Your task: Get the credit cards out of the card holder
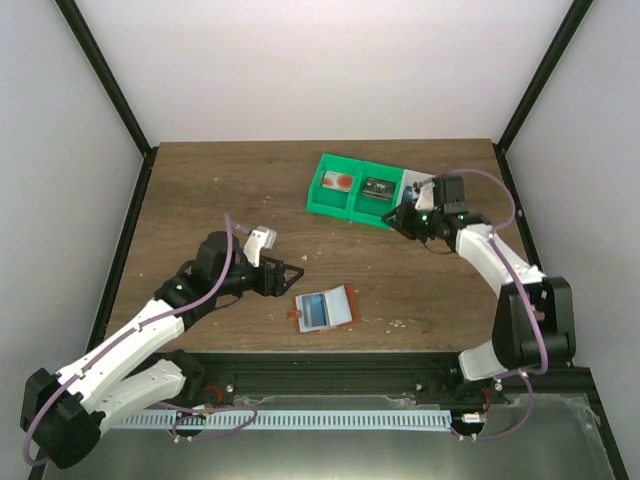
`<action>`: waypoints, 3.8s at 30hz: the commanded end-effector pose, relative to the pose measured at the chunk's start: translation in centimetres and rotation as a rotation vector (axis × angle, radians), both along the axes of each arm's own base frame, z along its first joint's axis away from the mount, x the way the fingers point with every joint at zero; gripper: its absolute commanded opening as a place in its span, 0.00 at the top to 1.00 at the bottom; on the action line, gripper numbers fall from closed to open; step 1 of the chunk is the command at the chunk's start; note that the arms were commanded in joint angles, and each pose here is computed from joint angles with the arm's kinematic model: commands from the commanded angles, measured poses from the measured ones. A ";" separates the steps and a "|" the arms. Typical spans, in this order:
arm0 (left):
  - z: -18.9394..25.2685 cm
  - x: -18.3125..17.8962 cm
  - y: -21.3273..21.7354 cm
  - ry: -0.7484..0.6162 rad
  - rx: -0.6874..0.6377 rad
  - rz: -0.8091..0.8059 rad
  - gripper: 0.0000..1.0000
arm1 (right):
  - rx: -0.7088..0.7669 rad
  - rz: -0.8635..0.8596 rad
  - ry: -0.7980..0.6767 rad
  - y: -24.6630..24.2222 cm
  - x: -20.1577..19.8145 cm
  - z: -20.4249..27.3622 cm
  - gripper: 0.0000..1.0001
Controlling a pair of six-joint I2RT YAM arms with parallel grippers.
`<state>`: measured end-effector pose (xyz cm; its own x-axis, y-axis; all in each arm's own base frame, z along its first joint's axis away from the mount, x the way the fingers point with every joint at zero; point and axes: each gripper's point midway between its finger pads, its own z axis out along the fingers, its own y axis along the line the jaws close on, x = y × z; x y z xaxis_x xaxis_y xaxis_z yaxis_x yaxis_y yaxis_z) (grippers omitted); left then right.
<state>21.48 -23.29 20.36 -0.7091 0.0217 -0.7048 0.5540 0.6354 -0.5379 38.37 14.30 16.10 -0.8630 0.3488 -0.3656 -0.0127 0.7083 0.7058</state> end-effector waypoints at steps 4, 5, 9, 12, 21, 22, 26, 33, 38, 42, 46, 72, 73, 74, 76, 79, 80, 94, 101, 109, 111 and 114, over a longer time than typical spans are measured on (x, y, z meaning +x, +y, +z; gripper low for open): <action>-2.8 -0.7 -1.5 0.141 -0.079 -0.032 0.32 | 0.047 0.117 -0.028 4.4 -6.3 0.0 0.77; -3.2 -0.8 -1.5 0.157 -0.086 -0.032 0.33 | 0.049 0.135 -0.021 5.1 -7.1 -0.3 0.77; -5.3 -1.1 -1.7 0.211 -0.114 -0.022 0.42 | 0.066 0.180 -0.003 7.2 -10.1 -1.3 0.77; -7.2 -1.3 -1.7 0.248 -0.110 -0.021 0.51 | 0.085 0.219 0.016 9.0 -12.4 -2.0 0.77; -11.6 -1.5 -1.8 0.338 -0.082 -0.007 0.76 | 0.056 0.314 0.073 12.7 -17.1 -5.6 0.78; -12.0 -1.5 -1.8 0.341 -0.078 -0.004 0.77 | 0.051 0.324 0.079 13.0 -17.4 -6.0 0.78; -13.2 -1.5 -1.9 0.365 -0.068 -0.004 0.82 | 0.020 0.376 0.097 14.5 -18.5 -7.3 0.78; -15.1 -1.8 -1.9 0.405 -0.061 -0.004 0.88 | -0.015 0.410 0.116 15.7 -18.9 -9.0 0.79; -16.3 -2.1 -2.1 0.436 -0.046 -0.023 0.93 | -0.058 0.412 0.140 15.5 -18.8 -10.7 0.78; -17.1 -2.3 -2.0 0.460 -0.033 -0.022 0.93 | -0.066 0.424 0.165 15.4 -19.2 -11.9 0.79; -18.0 -2.5 -1.7 0.486 -0.014 -0.012 0.94 | -0.061 0.428 0.175 15.6 -19.2 -12.3 0.79; -19.4 -2.9 -1.3 0.509 0.020 -0.007 0.96 | 0.049 0.457 0.160 17.0 -19.5 -12.4 0.99; -19.4 -3.0 -1.3 0.511 0.021 -0.006 0.96 | 0.053 0.457 0.156 17.0 -19.5 -12.4 0.99; -19.4 -2.9 -1.3 0.510 0.022 -0.007 0.96 | 0.056 0.457 0.154 17.0 -19.6 -12.3 0.99; -19.5 -2.9 -1.3 0.511 0.024 -0.005 0.96 | 0.053 0.454 0.153 16.8 -19.6 -12.3 1.00; -19.7 -3.0 -1.1 0.509 0.033 -0.002 0.96 | 0.036 0.448 0.155 16.5 -19.6 -12.5 0.99; -19.7 -2.9 -1.1 0.508 0.037 0.000 0.96 | 0.037 0.451 0.153 16.5 -19.6 -12.5 0.99; -19.7 -3.1 -1.1 0.512 0.030 -0.005 0.97 | 0.052 0.414 0.141 16.2 -19.2 -11.9 0.81; -19.6 -3.2 -1.2 0.516 0.027 -0.012 0.97 | 0.051 0.412 0.136 16.2 -19.1 -11.9 0.82; -19.8 -3.4 -1.2 0.522 0.026 -0.014 0.97 | 0.053 0.415 0.148 16.4 -19.1 -12.5 0.85; -19.8 -3.4 -1.2 0.523 0.025 -0.014 0.97 | 0.052 0.415 0.148 16.4 -19.1 -12.5 0.85; -19.8 -3.4 -1.2 0.524 0.023 -0.017 0.97 | 0.049 0.416 0.148 16.4 -19.1 -12.6 0.86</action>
